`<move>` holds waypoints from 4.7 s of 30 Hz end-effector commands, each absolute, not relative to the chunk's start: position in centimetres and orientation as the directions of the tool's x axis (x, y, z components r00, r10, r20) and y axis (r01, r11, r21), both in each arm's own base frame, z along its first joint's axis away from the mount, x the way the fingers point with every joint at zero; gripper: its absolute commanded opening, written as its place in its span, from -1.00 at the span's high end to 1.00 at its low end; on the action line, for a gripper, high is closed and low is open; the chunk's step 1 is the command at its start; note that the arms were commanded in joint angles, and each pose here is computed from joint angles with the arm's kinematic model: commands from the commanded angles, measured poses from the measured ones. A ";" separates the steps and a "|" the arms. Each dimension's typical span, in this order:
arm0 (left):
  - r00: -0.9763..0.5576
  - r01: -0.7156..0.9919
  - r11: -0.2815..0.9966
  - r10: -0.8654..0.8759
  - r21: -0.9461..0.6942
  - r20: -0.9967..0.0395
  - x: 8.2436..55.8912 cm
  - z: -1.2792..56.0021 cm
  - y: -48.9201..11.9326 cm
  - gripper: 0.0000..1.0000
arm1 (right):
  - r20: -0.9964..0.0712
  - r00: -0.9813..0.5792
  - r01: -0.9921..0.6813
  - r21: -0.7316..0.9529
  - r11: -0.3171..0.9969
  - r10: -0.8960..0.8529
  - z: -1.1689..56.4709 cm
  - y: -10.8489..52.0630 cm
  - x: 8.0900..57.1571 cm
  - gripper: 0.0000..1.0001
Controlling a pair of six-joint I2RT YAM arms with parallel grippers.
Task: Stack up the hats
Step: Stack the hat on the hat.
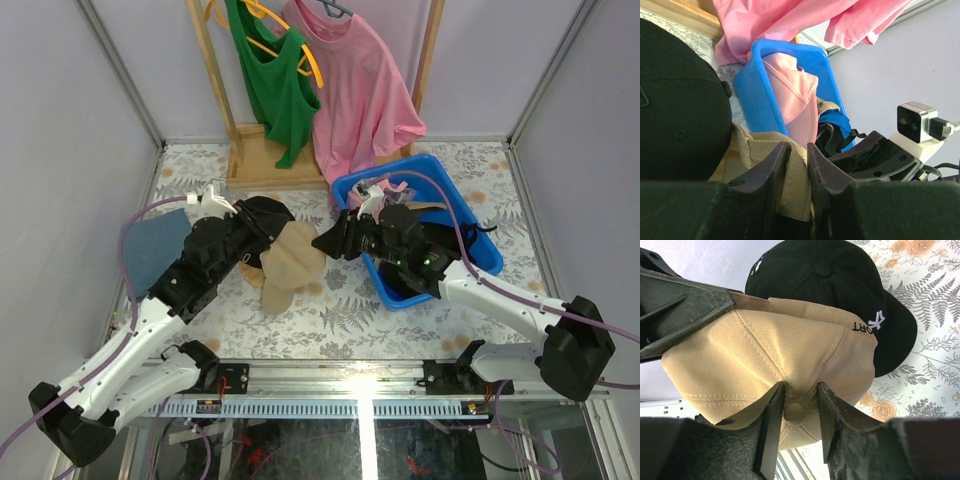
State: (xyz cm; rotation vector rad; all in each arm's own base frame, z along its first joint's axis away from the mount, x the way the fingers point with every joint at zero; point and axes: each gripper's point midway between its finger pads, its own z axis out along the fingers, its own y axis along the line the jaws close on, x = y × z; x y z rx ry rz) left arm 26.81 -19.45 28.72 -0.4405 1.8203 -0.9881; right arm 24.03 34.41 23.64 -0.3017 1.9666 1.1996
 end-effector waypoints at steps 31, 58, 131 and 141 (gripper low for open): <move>-0.044 0.222 0.630 -0.756 -0.744 -0.653 29.5 39.8 -15.8 0.99 | -0.895 -0.433 -0.630 0.388 0.672 0.111 33.8 35.2 32.2 0.76; -0.095 0.133 0.719 -0.676 -0.682 -0.731 29.5 33.9 -15.2 0.99 | -0.920 -0.392 -0.632 0.244 0.736 -0.031 32.2 35.6 38.6 0.76; 0.003 -0.205 0.716 -0.681 -0.667 -0.732 27.0 27.5 -7.6 1.00 | -0.963 -0.219 -0.582 0.002 0.813 -0.155 35.7 34.9 37.4 0.80; -0.024 -0.230 0.735 -0.660 -0.638 -0.751 28.6 27.8 -8.8 1.00 | -0.958 -0.253 -0.611 0.047 0.790 -0.138 35.4 34.8 37.7 0.40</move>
